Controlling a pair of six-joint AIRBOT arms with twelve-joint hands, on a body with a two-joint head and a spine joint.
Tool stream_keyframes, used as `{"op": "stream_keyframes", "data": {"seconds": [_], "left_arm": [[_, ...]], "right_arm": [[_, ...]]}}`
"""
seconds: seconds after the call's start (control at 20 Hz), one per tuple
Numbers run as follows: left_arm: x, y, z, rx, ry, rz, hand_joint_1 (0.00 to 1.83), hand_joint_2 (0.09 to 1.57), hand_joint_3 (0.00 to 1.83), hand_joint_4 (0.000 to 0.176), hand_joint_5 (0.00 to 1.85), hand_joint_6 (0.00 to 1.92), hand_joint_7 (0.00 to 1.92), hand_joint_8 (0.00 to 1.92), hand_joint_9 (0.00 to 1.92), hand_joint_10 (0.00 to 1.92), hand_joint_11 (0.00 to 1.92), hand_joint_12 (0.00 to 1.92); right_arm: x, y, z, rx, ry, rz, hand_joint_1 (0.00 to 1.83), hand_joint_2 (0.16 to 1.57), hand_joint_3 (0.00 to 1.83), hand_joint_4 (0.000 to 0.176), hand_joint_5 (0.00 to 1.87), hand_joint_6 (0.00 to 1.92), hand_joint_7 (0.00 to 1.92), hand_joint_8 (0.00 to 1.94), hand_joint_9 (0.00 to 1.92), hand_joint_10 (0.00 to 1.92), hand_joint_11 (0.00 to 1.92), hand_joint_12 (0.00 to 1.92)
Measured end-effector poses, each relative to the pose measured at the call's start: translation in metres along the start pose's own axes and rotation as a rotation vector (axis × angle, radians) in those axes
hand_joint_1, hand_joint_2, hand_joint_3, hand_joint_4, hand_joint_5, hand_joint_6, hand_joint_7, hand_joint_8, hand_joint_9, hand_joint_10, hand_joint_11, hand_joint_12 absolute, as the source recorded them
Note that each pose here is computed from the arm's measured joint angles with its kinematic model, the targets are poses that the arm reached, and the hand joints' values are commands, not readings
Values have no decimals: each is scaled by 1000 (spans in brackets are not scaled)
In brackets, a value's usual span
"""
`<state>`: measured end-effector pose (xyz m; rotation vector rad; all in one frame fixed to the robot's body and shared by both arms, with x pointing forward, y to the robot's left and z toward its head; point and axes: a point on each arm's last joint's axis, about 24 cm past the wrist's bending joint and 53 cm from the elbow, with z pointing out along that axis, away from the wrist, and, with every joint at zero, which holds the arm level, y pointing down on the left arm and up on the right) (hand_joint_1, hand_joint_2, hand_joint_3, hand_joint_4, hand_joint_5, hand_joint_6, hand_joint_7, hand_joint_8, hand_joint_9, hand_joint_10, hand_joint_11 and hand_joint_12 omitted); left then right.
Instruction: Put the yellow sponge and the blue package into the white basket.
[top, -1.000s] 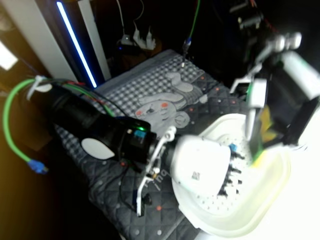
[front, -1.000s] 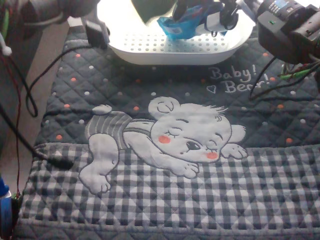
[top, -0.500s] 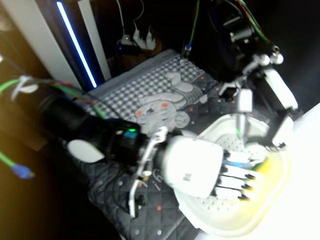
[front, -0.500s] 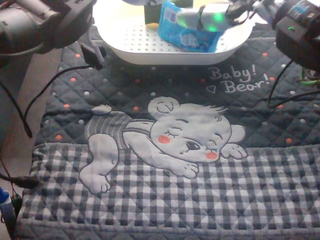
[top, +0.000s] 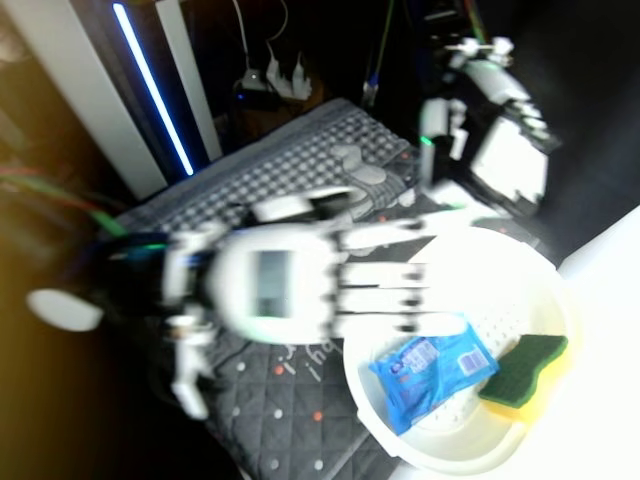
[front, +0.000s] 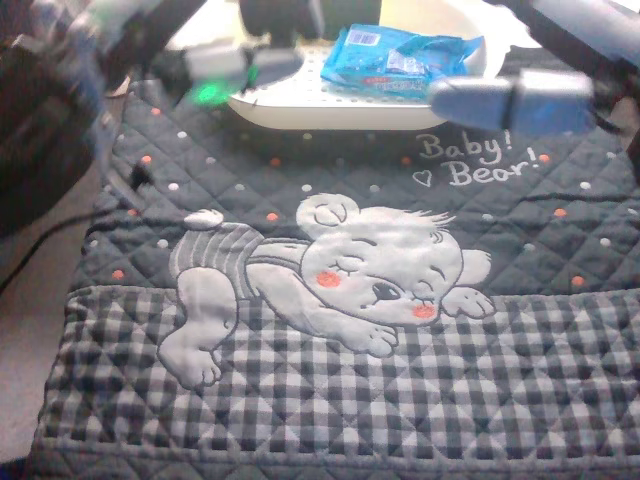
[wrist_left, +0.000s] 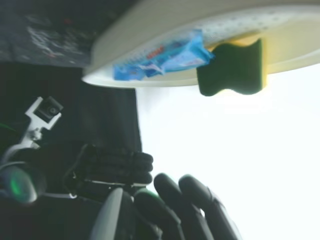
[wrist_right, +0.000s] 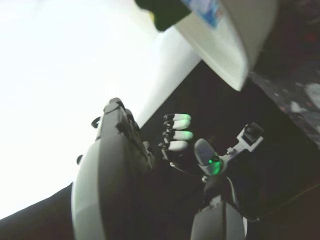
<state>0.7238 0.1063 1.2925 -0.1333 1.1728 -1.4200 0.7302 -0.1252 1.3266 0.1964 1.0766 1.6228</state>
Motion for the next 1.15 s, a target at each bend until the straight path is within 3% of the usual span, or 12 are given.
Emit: {"op": "stream_keyframes", "data": {"seconds": [0.2, 0.3, 0.4, 0.45, 0.5, 0.6, 0.65, 0.75, 0.8, 0.9, 1.0, 1.15], "left_arm": [[-1, -13, -58, 34, -23, -18, 521, 1037, 9, 176, 2, 0, 0, 0, 0, 0, 34, 15], [2, -16, -88, 26, -25, -23, 580, 980, 0, 176, 56, 17, 0, 0, 0, 0, 23, 10], [1, -20, -104, 22, -35, -24, 655, 1119, 6, 156, 4, 0, 0, 0, 43, 6, 122, 78], [-1, -25, -114, 30, -52, -25, 622, 1150, 10, 155, 0, 0, 0, 0, 72, 14, 165, 107], [-4, -27, -122, 31, -65, -29, 580, 1158, 9, 151, 0, 0, 0, 0, 38, 6, 89, 84], [-7, -27, -137, 19, -90, -36, 603, 1066, 0, 172, 0, 0, 0, 0, 1, 0, 3, 176], [-7, -26, -146, 10, -101, -39, 653, 1059, 0, 175, 0, 0, 0, 0, 0, 0, 0, 72], [-6, -28, -153, 10, -107, -41, 692, 1043, 0, 176, 2, 0, 0, 0, 0, 0, 0, 2], [-7, -29, -156, 7, -111, -42, 734, 1040, 0, 161, 5, 1, 0, 0, 0, 0, 0, 0], [-10, -33, -161, 10, -120, -29, 743, 1036, 0, 162, 0, 0, 0, 0, 0, 0, 1, 1], [-11, -34, -163, 8, -121, -25, 550, 1119, 26, 162, 0, 0, 0, 0, 1, 0, 33, 18], [-11, -35, -165, 1, -119, -21, 468, 1165, 10, 155, 0, 0, 0, 0, 0, 0, 32, 25]], "right_arm": [[20, 7, -51, -26, 33, 47, 630, 1033, 0, 176, 32, 9, 0, 0, 0, 0, 14, 6], [27, 9, -73, -28, 38, 79, 668, 1103, 3, 176, 27, 3, 0, 0, 0, 0, 0, 0], [28, 19, -85, -50, 37, 94, 607, 1111, 3, 176, 9, 3, 0, 0, 0, 0, 0, 0], [28, 24, -92, -62, 34, 101, 608, 1109, 2, 176, 25, 9, 11, 4, 0, 0, 0, 0], [26, 28, -98, -73, 25, 109, 573, 1126, 9, 176, 4, 1, 14, 4, 0, 0, 0, 0], [26, 30, -107, -76, 17, 121, 598, 1123, 4, 176, 0, 0, 1, 0, 0, 0, 0, 0], [29, 29, -113, -68, 18, 131, 640, 1116, 0, 176, 0, 0, 0, 0, 0, 0, 0, 0], [34, 23, -126, -42, 20, 147, 699, 1072, 0, 176, 6, 2, 0, 0, 0, 0, 0, 0], [37, 18, -135, -17, 23, 155, 703, 1036, 0, 176, 0, 0, 0, 0, 0, 0, 0, 0], [31, 16, -145, 6, 2, 157, 814, 1006, 0, 176, 0, 0, 20, 6, 0, 0, 0, 0], [19, 18, -151, 9, -32, 146, 765, 998, 0, 176, 14, 5, 21, 4, 0, 0, 0, 0], [17, 27, -157, -12, -36, 149, 557, 1048, 11, 176, 3, 1, 0, 0, 0, 0, 0, 0]]}}
